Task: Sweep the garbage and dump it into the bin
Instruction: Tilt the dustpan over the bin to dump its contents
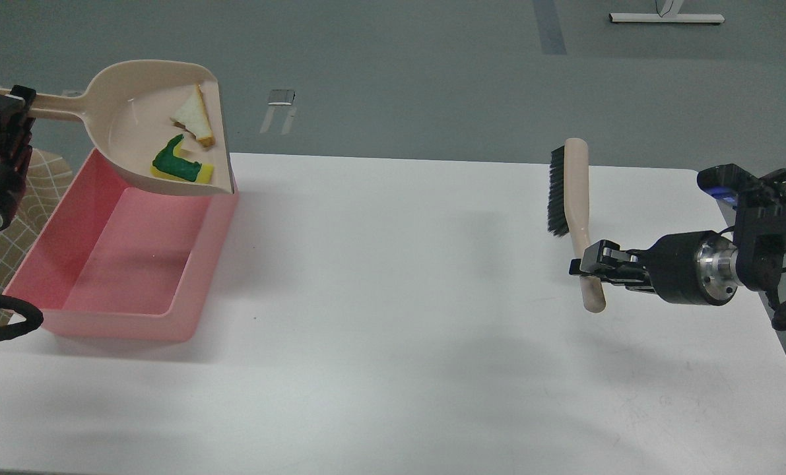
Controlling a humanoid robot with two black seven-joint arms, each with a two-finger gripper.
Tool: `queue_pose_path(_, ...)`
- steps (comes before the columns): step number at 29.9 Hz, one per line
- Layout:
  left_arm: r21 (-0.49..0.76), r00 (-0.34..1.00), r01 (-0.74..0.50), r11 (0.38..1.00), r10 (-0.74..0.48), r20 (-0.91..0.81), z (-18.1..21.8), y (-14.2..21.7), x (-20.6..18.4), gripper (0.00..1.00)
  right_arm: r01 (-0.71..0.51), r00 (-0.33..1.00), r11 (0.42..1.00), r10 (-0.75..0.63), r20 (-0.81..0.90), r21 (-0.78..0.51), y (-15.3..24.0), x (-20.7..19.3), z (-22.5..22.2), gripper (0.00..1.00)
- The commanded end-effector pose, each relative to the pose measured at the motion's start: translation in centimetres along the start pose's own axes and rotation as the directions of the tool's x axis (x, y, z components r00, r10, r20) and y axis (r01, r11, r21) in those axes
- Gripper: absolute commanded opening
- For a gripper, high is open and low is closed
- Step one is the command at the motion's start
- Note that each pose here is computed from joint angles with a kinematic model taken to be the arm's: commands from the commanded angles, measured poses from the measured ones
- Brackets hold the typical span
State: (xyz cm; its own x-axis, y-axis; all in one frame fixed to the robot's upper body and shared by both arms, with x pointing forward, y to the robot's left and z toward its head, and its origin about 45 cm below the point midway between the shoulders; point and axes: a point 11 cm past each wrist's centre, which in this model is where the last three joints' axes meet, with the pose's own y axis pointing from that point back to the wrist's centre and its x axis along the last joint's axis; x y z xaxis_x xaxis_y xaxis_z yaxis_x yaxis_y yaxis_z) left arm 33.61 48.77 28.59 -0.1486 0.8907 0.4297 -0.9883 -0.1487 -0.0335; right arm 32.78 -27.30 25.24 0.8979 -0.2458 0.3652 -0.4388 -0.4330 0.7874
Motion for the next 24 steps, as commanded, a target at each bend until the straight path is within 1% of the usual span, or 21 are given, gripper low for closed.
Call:
queue_pose_path(1, 0.009, 1.0, 0.007, 1.0, -0.007, 0.027, -0.6, 0.8, 0.9, 0.0, 0.0, 1.0, 1.0, 0.0, 0.001, 0.0, 0.0, 0.0, 0.0, 0.0)
queue_pose_path(10, 0.06, 0.995, -0.005, 0.998, -0.001, 0.103, -1.8, 2.3, 3.0, 0.0, 0.003, 1.0, 1.0, -0.003, 0.005, -0.005, -0.1, -0.1, 0.3, 0.0)
queue_pose_path(14, 0.079, 0.988, -0.027, 0.997, 0.014, 0.153, -2.2, 2.7, 4.7, 0.0, 0.003, 1.0, 1.0, -0.003, 0.007, -0.006, -0.1, -0.1, 0.3, 0.0)
queue_pose_path(19, 0.08, 0.977, -0.038, 0.996, 0.02, 0.214, -2.1, 2.9, 6.1, 0.0, 0.004, 1.0, 1.0, -0.004, 0.008, -0.007, -0.1, -0.2, 0.4, 0.0)
queue_pose_path(24, 0.067, 0.955, -0.013, 0.998, -0.007, 0.297, -1.6, 3.1, 6.8, 0.0, 0.009, 1.0, 1.0, -0.009, 0.009, -0.002, -0.3, -0.3, 0.2, 0.0)
